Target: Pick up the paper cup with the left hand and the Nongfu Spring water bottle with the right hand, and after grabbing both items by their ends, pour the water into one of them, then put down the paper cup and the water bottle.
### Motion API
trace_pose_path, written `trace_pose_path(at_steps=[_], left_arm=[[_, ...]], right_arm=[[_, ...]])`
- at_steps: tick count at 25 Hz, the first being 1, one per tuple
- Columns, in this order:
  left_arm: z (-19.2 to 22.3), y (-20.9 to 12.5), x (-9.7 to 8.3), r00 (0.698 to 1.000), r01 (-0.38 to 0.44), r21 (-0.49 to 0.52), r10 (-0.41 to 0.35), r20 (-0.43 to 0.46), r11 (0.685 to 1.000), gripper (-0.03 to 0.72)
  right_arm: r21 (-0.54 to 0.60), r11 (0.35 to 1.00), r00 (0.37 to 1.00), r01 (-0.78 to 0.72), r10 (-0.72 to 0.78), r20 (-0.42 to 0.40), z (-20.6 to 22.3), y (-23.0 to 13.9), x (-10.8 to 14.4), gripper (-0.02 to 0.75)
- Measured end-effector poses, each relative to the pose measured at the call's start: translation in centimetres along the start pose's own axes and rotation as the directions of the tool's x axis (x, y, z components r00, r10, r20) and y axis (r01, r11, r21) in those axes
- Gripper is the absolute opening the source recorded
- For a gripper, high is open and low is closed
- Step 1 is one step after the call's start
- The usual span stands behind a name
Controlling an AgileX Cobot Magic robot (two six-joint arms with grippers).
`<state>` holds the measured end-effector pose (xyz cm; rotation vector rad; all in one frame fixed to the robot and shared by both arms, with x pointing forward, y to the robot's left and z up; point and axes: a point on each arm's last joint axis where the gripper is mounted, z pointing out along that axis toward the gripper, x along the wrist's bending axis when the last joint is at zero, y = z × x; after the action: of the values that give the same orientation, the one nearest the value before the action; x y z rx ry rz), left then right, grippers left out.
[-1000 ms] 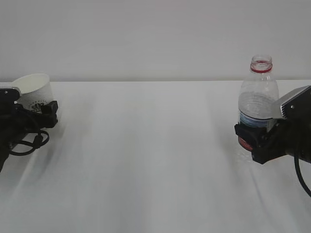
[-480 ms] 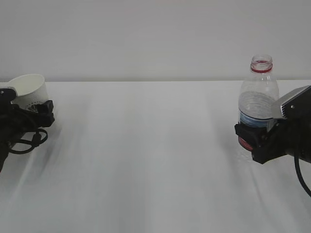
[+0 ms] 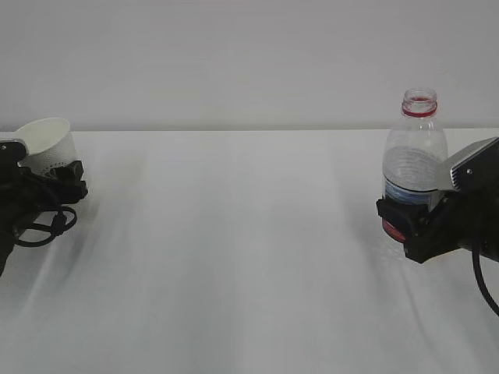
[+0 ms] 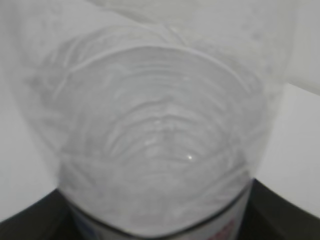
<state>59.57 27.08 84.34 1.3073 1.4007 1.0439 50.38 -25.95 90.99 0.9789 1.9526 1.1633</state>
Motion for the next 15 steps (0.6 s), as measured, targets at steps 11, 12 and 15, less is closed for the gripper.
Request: trace_pose_path(at_steps=[11,12,15], left_arm=[[0.0,0.0,-0.07,1.0,-0.004,0.0,0.004,0.008,1.0,0.54],[0.0,0.0,-0.08,1.0,-0.004,0.0,0.004,0.008,1.0,0.54],[0.0,-0.02,-0.29,0.999,-0.014,0.001,0.014,0.032,1.0,0.54]], right_arm=[[0.0,1.0,1.0,0.0,0.0,0.0,0.0,0.0,0.0,0.484],[0.0,1.0,1.0,0.0,0.0,0.0,0.0,0.0,0.0,0.484],[-0.001,1.0,1.0,0.001,-0.001,0.0,-0.02,0.03,0.0,0.484]])
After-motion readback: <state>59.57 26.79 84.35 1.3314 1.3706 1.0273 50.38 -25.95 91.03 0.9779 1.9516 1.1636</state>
